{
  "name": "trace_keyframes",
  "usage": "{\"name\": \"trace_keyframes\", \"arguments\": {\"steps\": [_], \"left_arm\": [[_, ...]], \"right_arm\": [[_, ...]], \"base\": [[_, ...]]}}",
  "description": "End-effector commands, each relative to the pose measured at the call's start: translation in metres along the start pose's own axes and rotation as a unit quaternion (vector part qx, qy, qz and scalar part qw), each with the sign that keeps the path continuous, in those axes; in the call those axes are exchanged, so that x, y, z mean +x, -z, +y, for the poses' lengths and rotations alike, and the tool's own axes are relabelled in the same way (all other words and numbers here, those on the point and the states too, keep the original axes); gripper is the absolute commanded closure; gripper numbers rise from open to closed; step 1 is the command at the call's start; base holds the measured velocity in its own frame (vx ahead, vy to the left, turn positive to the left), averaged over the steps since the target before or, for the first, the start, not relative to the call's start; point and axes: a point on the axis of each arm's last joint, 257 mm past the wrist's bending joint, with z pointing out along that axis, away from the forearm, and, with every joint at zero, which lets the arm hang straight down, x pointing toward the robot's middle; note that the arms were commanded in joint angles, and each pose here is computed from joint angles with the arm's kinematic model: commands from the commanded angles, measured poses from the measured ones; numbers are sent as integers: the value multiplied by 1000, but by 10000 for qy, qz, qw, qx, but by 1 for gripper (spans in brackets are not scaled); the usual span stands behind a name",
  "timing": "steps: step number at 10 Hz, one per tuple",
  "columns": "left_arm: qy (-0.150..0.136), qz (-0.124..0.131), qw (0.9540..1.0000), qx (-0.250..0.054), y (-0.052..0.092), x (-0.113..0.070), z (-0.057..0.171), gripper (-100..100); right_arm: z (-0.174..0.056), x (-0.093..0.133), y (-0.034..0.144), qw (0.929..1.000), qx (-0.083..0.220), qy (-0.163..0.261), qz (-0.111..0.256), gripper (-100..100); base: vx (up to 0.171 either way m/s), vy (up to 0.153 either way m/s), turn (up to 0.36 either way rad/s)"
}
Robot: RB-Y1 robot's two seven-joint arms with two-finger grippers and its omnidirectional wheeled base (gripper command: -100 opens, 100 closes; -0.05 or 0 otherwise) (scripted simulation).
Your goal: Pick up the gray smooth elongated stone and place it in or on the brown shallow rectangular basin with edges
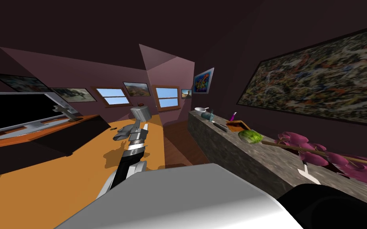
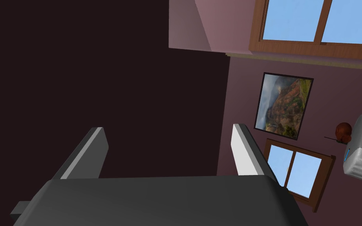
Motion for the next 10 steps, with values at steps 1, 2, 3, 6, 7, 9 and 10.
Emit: {"name": "trace_keyframes", "arguments": {"steps": [1,2,3,6,7,9,10], "left_arm": [[0,0,10000,0,0,0,0,0],[0,0,10000,-1,0,0,0,0],[0,0,10000,0,0,0,0,0],[0,0,10000,-1,0,0,0,0],[0,0,10000,0,0,0,0,0],[0,0,10000,0,0,0,0,0],[0,0,10000,0,0,0,0,0]], "right_arm": [[-31,20,25,9987,358,135,329,-100],[-39,21,29,9982,444,152,362,-100],[-58,35,51,9954,677,258,624,-100],[-107,45,98,9851,1253,514,1060,-100],[-127,55,126,9778,1514,622,1312,-100],[-138,51,139,9736,1649,718,1405,-100],[-157,55,171,9632,1917,863,1675,-100]], "base": [[58,39,11],[72,50,-10],[95,69,7],[92,48,3],[141,48,13],[75,31,1],[73,32,9]]}}
